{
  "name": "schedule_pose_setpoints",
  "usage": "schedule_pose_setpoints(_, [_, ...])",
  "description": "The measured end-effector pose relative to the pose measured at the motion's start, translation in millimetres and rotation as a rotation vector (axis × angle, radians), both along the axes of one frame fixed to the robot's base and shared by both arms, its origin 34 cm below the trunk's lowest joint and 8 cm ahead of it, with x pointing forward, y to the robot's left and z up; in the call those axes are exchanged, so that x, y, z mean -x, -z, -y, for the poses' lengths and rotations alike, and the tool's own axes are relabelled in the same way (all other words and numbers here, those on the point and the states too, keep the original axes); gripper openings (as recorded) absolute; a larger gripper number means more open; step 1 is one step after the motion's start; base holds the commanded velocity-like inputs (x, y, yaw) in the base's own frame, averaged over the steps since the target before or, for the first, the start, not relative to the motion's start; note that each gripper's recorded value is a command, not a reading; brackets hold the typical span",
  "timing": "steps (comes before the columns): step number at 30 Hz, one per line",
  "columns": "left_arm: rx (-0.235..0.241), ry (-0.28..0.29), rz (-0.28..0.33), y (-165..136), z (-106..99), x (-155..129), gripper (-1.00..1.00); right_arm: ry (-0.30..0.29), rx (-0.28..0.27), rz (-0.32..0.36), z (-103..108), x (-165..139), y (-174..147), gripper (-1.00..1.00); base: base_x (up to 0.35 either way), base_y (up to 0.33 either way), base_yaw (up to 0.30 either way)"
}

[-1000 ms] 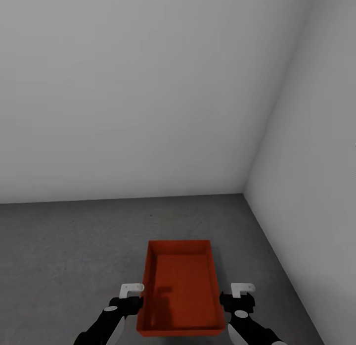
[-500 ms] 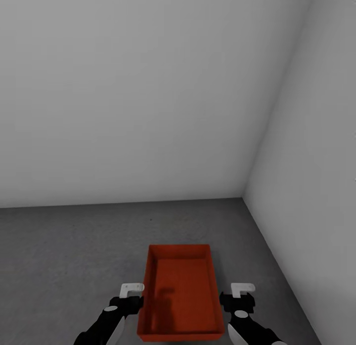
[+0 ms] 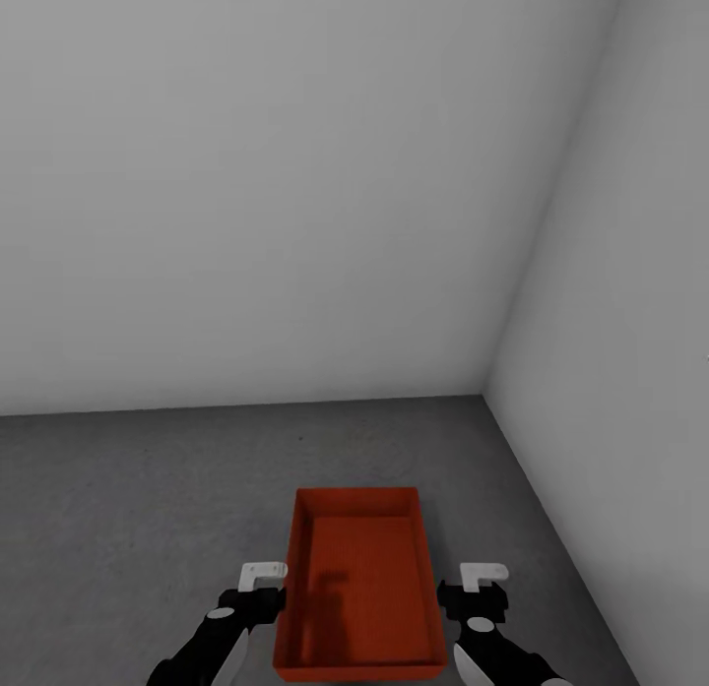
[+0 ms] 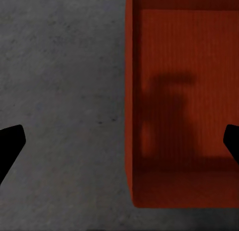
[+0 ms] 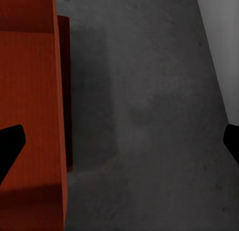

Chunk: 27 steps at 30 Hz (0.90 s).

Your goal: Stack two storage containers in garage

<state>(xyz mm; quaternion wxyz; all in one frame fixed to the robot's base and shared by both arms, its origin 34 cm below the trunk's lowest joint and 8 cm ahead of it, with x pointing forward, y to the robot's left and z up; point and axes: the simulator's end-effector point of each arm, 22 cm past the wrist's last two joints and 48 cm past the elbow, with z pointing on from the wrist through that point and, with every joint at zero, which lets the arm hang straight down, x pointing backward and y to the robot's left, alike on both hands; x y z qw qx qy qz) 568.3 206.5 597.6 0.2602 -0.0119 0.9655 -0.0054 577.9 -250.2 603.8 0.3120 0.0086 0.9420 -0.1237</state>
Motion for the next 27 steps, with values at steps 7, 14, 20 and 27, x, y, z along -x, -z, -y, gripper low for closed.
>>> schedule_pose_setpoints(7, [0.003, 0.003, -0.004, 0, 2, 1, 1.00, 0.000, 0.001, 0.000, 1, 0, 0, 1.00, 0.000, 0.000, 0.000])
schedule_pose_setpoints(14, [0.003, 0.002, -0.003, 0, 2, 1, 1.00, 0.000, 0.001, 0.000, 1, 0, 0, 1.00, 0.000, 0.000, 0.000])
schedule_pose_setpoints(20, [0.003, 0.001, -0.003, 7, 2, 0, 1.00, 0.000, 0.001, 0.000, 1, -1, 7, 1.00, 0.000, 0.000, 0.000])
schedule_pose_setpoints(27, [0.002, 0.000, -0.003, 17, 1, -1, 1.00, 0.000, 0.001, 0.000, 1, -1, 17, 1.00, 0.000, 0.000, 0.000])
